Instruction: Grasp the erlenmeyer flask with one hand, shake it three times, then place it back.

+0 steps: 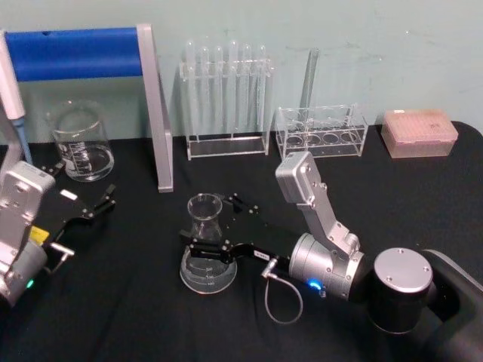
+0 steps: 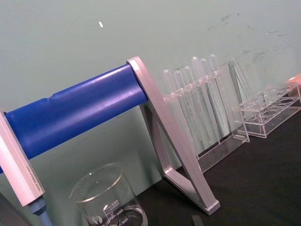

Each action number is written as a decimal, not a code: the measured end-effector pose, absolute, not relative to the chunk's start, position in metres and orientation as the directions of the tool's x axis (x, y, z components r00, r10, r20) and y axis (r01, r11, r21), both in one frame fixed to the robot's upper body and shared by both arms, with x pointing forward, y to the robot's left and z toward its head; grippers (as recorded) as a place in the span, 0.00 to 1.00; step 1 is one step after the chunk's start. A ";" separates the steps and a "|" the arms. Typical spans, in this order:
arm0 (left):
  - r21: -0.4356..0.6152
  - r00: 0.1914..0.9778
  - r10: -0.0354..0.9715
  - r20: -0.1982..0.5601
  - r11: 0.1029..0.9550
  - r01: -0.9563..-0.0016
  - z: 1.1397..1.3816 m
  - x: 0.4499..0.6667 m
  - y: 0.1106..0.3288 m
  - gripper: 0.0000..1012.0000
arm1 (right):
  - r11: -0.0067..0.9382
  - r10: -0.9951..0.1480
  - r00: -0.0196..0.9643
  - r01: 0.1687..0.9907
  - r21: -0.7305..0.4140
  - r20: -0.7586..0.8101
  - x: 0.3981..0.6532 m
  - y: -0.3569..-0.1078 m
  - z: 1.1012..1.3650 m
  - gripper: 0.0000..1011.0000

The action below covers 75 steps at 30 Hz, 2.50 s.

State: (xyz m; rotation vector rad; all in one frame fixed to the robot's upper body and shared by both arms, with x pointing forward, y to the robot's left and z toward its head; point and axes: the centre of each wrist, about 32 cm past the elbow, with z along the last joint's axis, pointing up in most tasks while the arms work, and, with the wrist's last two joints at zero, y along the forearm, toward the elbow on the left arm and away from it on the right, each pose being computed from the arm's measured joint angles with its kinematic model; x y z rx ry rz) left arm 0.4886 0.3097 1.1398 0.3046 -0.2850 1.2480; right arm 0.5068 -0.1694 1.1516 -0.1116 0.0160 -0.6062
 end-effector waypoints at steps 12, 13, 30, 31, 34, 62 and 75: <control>0.070 0.292 0.880 0.374 0.287 -0.955 1.140 0.489 0.310 0.99 | 0.830 -0.547 0.836 0.547 -0.108 0.030 0.504 -0.189 1.156 0.99; 0.070 0.292 0.880 0.374 0.287 -0.955 1.140 0.489 0.310 0.99 | 0.834 -0.541 0.840 0.541 -0.112 0.031 0.502 -0.194 1.157 0.99; 0.070 0.292 0.880 0.374 0.287 -0.955 1.140 0.489 0.310 0.99 | 0.802 -0.581 0.813 0.582 -0.133 0.051 0.486 -0.248 1.165 0.99; 0.070 0.292 0.880 0.374 0.287 -0.955 1.140 0.489 0.310 0.99 | 0.790 -0.598 0.800 0.599 -0.129 0.052 0.486 -0.250 1.165 0.99; 0.070 0.292 0.880 0.374 0.287 -0.955 1.140 0.489 0.310 0.99 | 0.714 -0.691 0.721 0.692 -0.107 0.050 0.487 -0.252 1.164 0.99; 0.070 0.292 0.880 0.374 0.287 -0.955 1.140 0.489 0.310 0.99 | 0.327 -0.944 0.329 0.942 -0.083 0.019 0.494 -0.216 1.124 0.99; 0.070 0.292 0.880 0.374 0.287 -0.955 1.140 0.489 0.310 0.99 | 0.327 -0.944 0.329 0.942 -0.082 0.020 0.494 -0.216 1.124 0.99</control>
